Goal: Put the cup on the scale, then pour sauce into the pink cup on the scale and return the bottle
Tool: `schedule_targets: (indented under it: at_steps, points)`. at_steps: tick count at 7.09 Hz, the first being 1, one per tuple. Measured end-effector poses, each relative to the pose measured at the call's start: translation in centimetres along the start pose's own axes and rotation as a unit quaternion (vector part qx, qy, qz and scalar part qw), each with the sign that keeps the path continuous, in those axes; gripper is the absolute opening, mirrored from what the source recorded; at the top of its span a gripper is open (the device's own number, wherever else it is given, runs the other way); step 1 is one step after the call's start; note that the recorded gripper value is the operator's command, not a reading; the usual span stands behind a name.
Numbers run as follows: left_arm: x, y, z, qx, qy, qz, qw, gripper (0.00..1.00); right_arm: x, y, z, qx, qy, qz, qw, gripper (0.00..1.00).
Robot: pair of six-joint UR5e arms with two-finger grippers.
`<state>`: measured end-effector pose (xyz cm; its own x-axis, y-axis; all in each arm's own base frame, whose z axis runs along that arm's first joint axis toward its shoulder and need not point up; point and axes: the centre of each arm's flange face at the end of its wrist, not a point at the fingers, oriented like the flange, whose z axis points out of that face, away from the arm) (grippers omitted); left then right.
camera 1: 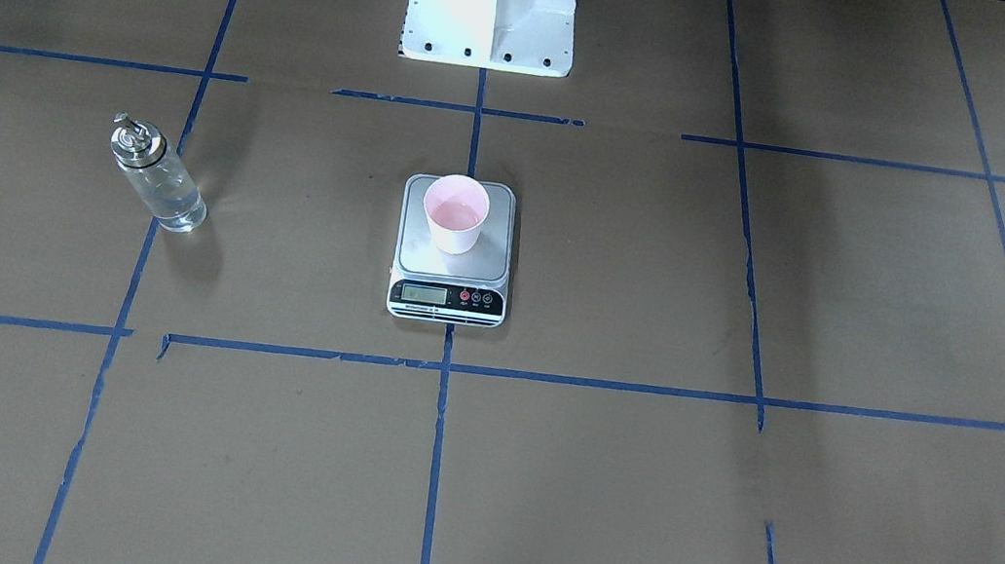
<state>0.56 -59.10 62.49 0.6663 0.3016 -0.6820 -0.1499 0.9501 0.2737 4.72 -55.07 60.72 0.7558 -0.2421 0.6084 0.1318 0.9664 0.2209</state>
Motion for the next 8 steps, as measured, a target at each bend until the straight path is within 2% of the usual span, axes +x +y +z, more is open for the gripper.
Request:
schedule_targets:
  at_steps: [1,2,3,4,5,6,7,8]
  points:
    - [-0.6,1.0,-0.5,0.002,0.021,-0.032,0.9993,1.0,0.6,1.1,0.4,-0.034,-0.035,0.021,0.9986,1.0]
    - [-1.2,2.1,-2.6,0.01,0.047,-0.063,0.9969,1.0,0.5,2.0,0.9,-0.056,-0.061,0.041,0.9957,1.0]
    - [-0.9,2.6,-6.0,0.019,0.052,-0.087,0.9947,1.0,0.5,2.6,1.4,-0.068,-0.072,0.052,0.9937,1.0]
    - [-0.9,3.1,-8.5,0.025,0.019,-0.097,0.9948,1.0,0.3,2.7,1.6,-0.074,-0.075,0.054,0.9929,1.0]
    - [-1.6,3.7,-9.7,0.028,-0.042,-0.096,0.9941,1.0,0.1,2.7,1.9,-0.078,-0.074,0.053,0.9927,1.0]
    - [-2.3,4.3,-9.8,0.029,-0.071,-0.096,0.9924,1.0,-0.2,2.6,2.3,-0.083,-0.071,0.05,0.9928,1.0]
    - [-3.1,4.8,-8.7,0.026,-0.064,-0.1,0.9926,1.0,-0.4,2.4,2.4,-0.084,-0.068,0.047,0.993,1.0]
    - [-3.6,4.9,-7.7,0.029,-0.035,-0.097,0.9942,1.0,-0.5,2.4,2.4,-0.079,-0.067,0.041,0.9938,1.0]
